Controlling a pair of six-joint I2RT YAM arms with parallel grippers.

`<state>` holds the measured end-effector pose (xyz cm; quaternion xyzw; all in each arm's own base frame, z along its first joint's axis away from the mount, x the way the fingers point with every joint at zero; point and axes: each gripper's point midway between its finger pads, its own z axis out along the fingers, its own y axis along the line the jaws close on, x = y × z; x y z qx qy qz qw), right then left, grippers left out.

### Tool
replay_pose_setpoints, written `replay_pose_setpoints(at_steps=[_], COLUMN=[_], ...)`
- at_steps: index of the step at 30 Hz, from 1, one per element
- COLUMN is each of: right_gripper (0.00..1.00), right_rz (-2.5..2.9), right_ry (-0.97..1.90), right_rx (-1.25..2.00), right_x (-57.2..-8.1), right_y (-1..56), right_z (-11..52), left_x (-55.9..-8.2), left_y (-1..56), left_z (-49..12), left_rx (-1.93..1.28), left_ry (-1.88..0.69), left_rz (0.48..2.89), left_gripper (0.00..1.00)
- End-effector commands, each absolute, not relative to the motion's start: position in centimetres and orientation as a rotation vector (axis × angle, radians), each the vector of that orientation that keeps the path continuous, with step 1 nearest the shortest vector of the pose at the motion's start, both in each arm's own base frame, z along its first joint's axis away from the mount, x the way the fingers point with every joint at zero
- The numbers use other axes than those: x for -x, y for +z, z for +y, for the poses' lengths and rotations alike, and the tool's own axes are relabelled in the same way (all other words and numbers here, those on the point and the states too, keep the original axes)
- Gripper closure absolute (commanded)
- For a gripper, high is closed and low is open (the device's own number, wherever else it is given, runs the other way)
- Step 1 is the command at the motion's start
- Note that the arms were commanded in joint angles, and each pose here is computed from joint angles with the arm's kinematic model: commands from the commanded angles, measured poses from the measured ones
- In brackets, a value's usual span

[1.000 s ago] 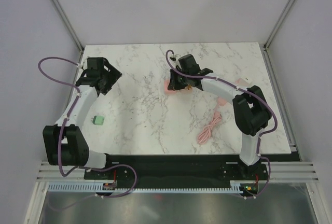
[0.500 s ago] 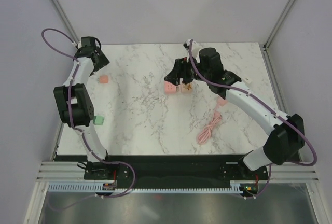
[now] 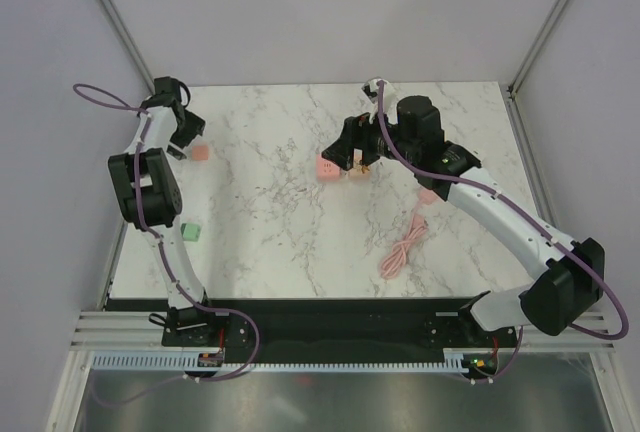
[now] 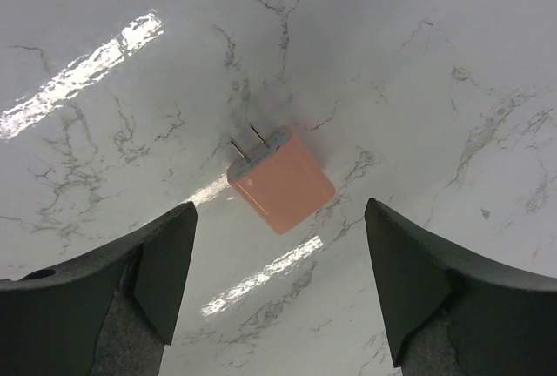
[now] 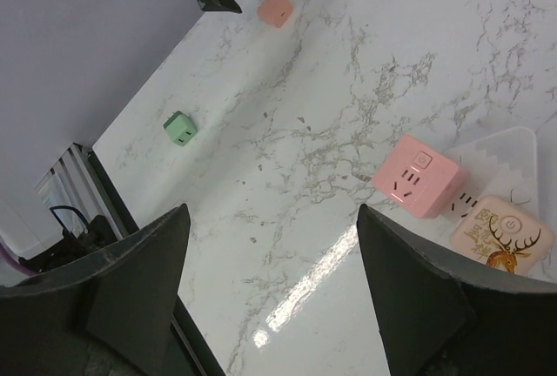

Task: Insert the plug

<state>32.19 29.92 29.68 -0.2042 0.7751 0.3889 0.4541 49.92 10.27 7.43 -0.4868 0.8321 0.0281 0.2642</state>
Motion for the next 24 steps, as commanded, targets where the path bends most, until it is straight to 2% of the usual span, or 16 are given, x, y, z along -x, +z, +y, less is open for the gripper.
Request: replay_pose_setpoints(at_steps=[1,10,13,16,19,20,21,22,24], right_gripper=[0.15,0.15,0.15,0.16,0.17,0.17,0.18,0.18,0.20], right_rz=[1.833,1.830,1.845,1.871,1.897,1.908,1.919,1.927,1.942], right_ry=[0.944,0.914,0.906,0.893,0.876,0.877,0.875,0.875,0.883], right_rx=[0.521,0.519,0.516,0.506,0.476,0.450,0.429,0.410,0.348], right_x=[-32.1,-32.5,-32.8,-33.2,-33.7,-33.9,-34.0,-34.0,-34.4], right_y=[32.3,32.3,31.7,30.7,30.0,29.8,29.6,29.5,29.1], right_z=[29.6,29.5,29.5,29.5,29.4,29.4,29.3,29.2,29.2], left_x=[-51.2,-52.2,-52.5,-53.1,-53.1,-53.2,-53.2,-52.6,-52.8], left_y=[7.2,3.6,2.4,2.7,3.6,4.1,4.5,4.2,6.6], left_z=[10.2,10.1,10.0,9.7,9.0,8.6,8.1,7.7,5.8], left_rx=[1.493,1.586,1.595,1.568,1.513,1.496,1.466,1.460,1.393], left_ry=[0.002,0.009,-0.002,-0.034,-0.068,-0.095,-0.113,-0.129,-0.266], left_rz=[2.147,2.145,2.161,2.174,2.202,2.207,2.219,2.240,2.231], left_gripper=[0.15,0.18,0.26,0.42,0.66,0.75,0.89,0.97,0.98])
